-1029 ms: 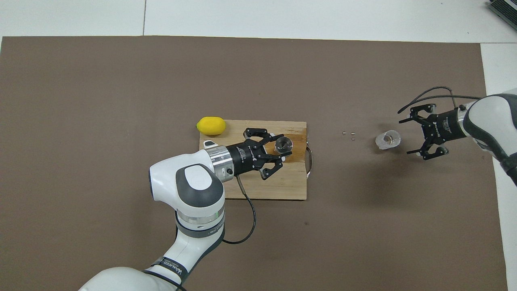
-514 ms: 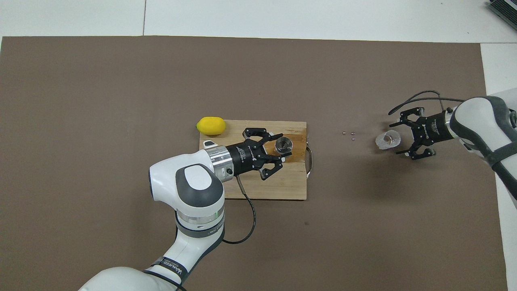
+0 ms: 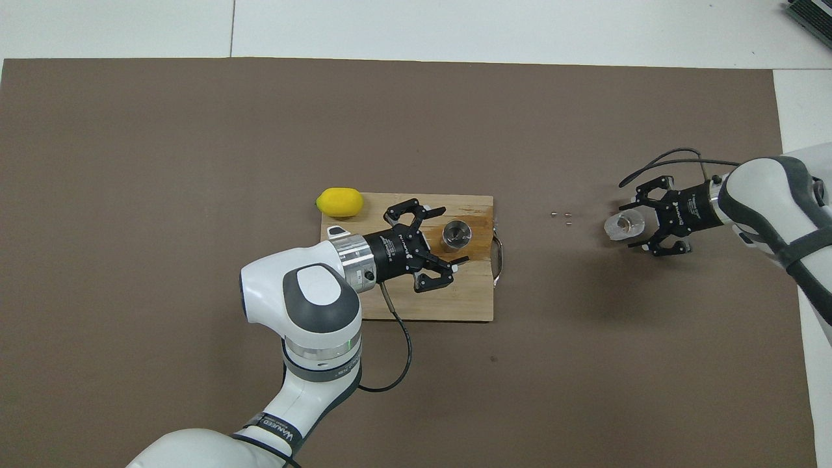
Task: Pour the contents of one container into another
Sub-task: 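Withdraw the left gripper while the right gripper lifts the clear glass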
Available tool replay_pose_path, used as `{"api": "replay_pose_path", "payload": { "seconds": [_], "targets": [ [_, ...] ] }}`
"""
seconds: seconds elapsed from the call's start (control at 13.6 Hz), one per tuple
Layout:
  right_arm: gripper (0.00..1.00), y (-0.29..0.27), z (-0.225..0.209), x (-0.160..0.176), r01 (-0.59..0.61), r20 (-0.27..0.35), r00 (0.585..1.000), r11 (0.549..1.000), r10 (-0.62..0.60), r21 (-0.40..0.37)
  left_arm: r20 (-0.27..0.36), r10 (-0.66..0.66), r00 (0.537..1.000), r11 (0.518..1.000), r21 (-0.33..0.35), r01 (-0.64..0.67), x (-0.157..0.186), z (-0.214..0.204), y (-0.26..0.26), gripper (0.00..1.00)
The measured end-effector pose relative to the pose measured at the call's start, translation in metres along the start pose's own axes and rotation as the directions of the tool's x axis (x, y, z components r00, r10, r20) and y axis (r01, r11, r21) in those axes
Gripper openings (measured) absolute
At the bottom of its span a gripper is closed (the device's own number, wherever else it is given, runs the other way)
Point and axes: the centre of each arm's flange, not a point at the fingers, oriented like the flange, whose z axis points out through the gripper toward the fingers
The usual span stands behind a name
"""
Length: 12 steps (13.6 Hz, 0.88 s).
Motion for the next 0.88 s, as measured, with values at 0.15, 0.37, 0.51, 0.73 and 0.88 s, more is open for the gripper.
{"api": "replay_pose_path", "payload": {
  "seconds": [0.15,0.37,0.51,0.73,0.88],
  "targets": [
    [0.73,0.000,0.001,-0.001,0.000,0.002,1.000,1.000,0.000,-0.001,0.011,0.006,1.000,1.000,0.001,-0.006,-0.007,-0.002,-0.002,1.00],
    [0.57,-0.002,0.004,-0.006,0.008,0.005,1.000,1.000,-0.008,-0.005,0.044,0.026,0.999,1.000,0.007,-0.027,-0.028,-0.008,-0.010,1.00],
    [0.51,-0.003,0.005,-0.008,-0.005,0.028,1.000,1.000,0.005,0.012,0.037,0.081,0.996,0.996,-0.026,-0.080,-0.045,-0.026,0.000,1.00],
    [0.51,-0.004,0.002,-0.010,-0.008,0.031,0.999,1.000,0.007,0.020,-0.086,0.307,0.948,0.949,-0.049,-0.312,-0.073,-0.073,0.050,1.00],
    [0.51,-0.007,-0.008,-0.019,-0.007,0.025,1.000,0.999,0.006,0.036,-0.199,0.463,0.864,0.876,-0.047,-0.481,-0.093,-0.111,0.091,1.00]
  ]
}}
